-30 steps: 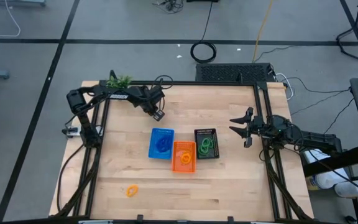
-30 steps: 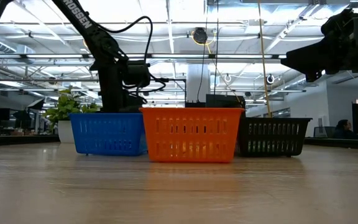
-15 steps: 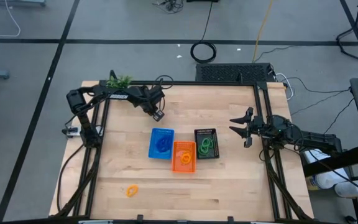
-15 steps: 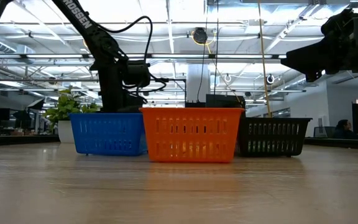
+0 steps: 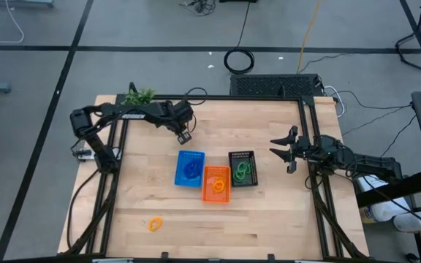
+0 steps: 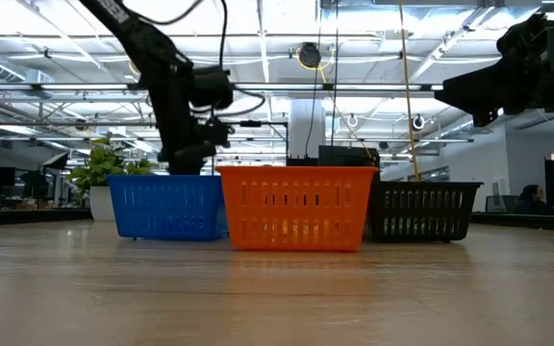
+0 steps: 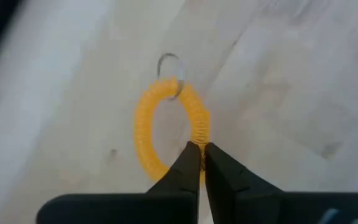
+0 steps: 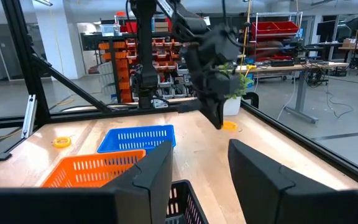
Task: Sort spring keychains
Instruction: Put the yellow spring keychain into the orange bin
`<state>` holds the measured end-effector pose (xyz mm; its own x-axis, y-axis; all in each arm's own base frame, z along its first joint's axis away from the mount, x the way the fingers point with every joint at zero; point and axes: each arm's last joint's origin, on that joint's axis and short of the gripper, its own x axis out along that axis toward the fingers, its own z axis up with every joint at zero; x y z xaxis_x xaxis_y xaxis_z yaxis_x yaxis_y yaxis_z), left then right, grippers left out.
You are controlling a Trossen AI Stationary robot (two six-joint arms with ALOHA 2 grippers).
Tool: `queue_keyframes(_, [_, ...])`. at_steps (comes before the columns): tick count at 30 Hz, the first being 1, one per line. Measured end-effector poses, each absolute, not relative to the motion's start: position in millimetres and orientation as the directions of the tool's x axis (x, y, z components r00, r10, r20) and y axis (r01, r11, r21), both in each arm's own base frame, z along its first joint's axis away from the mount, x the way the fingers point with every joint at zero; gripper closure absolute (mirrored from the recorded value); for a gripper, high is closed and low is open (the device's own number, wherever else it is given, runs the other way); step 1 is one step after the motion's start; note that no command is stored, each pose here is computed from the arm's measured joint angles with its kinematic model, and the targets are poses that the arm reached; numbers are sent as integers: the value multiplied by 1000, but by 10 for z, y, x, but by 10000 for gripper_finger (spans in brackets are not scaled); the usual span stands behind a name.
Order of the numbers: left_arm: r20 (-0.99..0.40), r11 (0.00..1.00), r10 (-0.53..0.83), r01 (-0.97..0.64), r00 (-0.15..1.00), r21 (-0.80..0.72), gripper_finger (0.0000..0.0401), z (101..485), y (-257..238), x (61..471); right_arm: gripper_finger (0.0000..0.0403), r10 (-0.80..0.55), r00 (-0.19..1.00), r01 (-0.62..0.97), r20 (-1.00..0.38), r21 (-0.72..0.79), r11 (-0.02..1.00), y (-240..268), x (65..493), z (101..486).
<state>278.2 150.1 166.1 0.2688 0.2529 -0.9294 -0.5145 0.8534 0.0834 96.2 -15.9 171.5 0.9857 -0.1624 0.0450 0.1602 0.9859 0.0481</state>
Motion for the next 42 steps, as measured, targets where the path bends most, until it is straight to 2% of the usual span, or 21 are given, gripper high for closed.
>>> queue_keyframes(4, [-896, 870, 310, -475, 318, 133, 389, 1881, 1373, 2786, 258, -162, 986, 160, 45, 48, 986, -159, 961, 1715])
queue_keyframes(9, [-854, 897, 320, -421, 410, 134, 394, 2144, 1188, 2775, 259, -162, 986, 160, 45, 48, 986, -159, 962, 1714])
queue_keyframes(19, [-767, 949, 278, -287, 578, 128, 392, 2541, 695, 2761, 260, -162, 986, 160, 45, 48, 986, -159, 961, 1715])
queue_keyframes(23, [-744, 977, 211, -170, 634, 132, 385, 2582, 455, 2823, 258, -162, 986, 160, 45, 48, 986, -159, 962, 1715])
queue_keyframes(27, [-712, 997, 67, -17, 699, 78, 396, 2614, 225, 2891, 258, -162, 986, 160, 45, 48, 986, -159, 961, 1715])
queue_keyframes(34, [-632, 981, -142, 192, 762, 11, 389, 2688, -134, 2963, 259, -162, 986, 160, 45, 48, 986, -159, 962, 1715])
queue_keyframes(42, [-600, 951, -249, 310, 760, -2, 385, 2601, -380, 3086, 258, -162, 986, 160, 45, 48, 986, -159, 962, 1715])
